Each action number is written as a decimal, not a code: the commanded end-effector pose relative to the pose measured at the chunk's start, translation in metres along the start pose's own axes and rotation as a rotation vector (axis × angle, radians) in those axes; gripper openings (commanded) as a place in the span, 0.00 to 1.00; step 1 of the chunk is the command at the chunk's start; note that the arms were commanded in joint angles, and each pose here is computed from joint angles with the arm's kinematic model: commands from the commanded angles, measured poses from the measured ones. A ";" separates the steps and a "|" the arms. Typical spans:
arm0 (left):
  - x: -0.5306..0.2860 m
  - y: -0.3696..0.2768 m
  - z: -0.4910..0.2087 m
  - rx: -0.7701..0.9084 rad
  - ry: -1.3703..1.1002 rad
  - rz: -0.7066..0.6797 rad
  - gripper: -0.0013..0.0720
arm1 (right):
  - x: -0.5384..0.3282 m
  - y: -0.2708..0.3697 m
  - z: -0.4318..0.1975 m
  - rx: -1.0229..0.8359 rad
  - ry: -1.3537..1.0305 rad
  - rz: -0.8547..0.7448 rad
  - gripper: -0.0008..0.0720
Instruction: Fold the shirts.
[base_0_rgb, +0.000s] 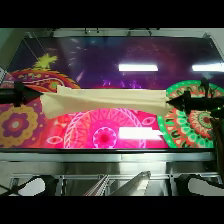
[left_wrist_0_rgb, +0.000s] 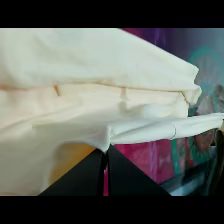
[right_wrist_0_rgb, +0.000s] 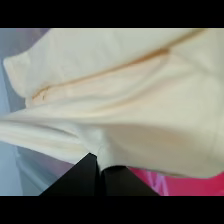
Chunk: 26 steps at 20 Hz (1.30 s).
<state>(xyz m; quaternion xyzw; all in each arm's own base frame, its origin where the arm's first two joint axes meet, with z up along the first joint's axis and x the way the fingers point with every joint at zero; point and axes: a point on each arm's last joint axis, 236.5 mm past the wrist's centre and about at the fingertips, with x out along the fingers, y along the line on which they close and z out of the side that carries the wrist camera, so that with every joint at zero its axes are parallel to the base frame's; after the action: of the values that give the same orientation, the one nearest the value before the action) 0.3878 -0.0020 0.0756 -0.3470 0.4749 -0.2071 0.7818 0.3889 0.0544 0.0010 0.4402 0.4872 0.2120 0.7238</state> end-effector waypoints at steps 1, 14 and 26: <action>0.042 0.003 0.038 0.043 0.046 -0.029 0.04 | 0.030 0.002 0.057 -0.058 -0.094 -0.035 0.03; 0.160 0.042 0.061 0.185 0.376 -0.014 0.43 | 0.048 -0.057 0.098 -0.242 -0.065 -0.159 0.71; 0.133 -0.011 0.073 0.224 0.288 -0.052 0.03 | 0.078 -0.080 0.043 0.001 0.211 -0.115 0.94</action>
<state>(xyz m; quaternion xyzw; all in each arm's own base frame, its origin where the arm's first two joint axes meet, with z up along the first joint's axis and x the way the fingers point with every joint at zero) 0.5192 -0.0605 0.0183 -0.2225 0.5505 -0.3109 0.7422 0.4517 0.0182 -0.0930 0.3582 0.5779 0.1872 0.7090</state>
